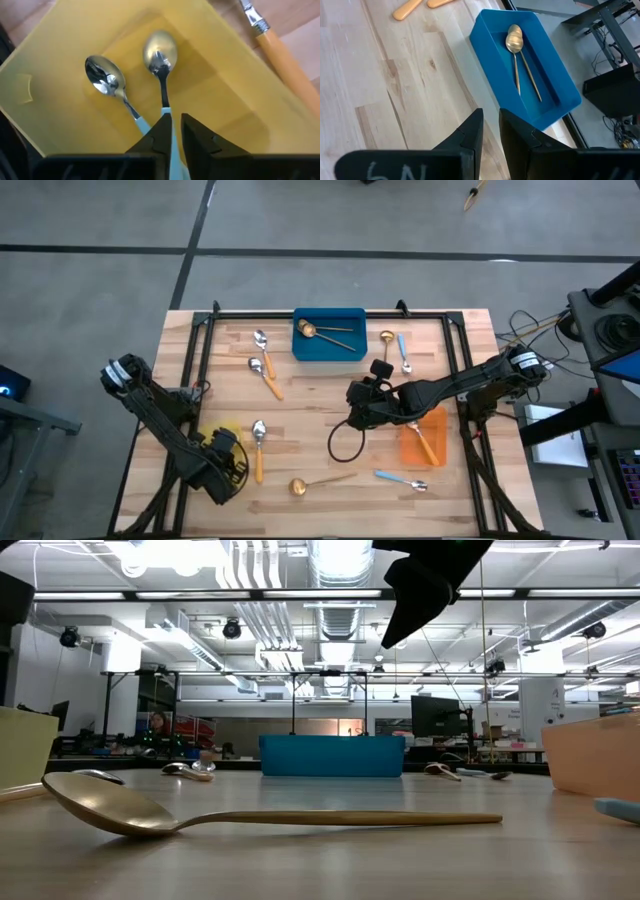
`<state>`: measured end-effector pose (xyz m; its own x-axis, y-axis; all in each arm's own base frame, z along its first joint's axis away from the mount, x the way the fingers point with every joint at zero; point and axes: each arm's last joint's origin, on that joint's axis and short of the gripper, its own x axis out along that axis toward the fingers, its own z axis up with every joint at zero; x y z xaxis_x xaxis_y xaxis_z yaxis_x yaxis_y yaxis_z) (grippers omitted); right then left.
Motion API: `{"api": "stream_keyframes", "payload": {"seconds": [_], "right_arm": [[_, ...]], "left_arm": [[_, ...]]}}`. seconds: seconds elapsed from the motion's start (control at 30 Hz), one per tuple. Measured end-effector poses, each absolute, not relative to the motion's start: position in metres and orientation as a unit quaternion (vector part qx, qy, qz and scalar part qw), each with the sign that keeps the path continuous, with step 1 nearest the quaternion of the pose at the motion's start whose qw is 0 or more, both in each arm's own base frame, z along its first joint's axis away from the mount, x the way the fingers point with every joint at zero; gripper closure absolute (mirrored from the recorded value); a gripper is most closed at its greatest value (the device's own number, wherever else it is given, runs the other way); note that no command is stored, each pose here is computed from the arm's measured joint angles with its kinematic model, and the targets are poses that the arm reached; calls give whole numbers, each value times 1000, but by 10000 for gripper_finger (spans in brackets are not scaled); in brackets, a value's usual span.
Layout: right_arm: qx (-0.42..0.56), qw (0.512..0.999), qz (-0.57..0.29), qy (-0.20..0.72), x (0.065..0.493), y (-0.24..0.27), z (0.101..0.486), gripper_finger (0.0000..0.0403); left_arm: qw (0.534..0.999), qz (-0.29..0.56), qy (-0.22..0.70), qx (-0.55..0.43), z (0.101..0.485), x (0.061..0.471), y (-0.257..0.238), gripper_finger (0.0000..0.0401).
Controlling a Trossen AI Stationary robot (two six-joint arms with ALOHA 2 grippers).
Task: Sort silverware by color (type)
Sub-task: Put the blue spoon into the yellow bin
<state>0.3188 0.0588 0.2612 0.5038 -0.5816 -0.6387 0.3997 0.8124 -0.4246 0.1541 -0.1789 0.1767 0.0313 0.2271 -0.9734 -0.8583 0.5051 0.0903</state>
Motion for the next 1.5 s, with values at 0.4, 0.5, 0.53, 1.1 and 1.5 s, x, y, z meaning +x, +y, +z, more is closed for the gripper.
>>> {"api": "stream_keyframes", "payload": {"seconds": [0.4,0.5,0.53,1.1,1.5], "right_arm": [[-111,860,-285,408,319,59,261,349],[-111,860,-285,408,319,59,261,349],[-111,860,-285,408,319,59,261,349],[-112,859,-285,409,319,59,261,349],[-112,859,-285,409,319,59,261,349]], "left_arm": [[659,421,559,-276,169,151,-175,253],[659,423,554,-282,162,149,-172,238],[660,422,552,-286,159,149,-172,235],[669,413,529,-318,135,144,-165,261],[670,415,526,-320,137,145,-167,391]]}}
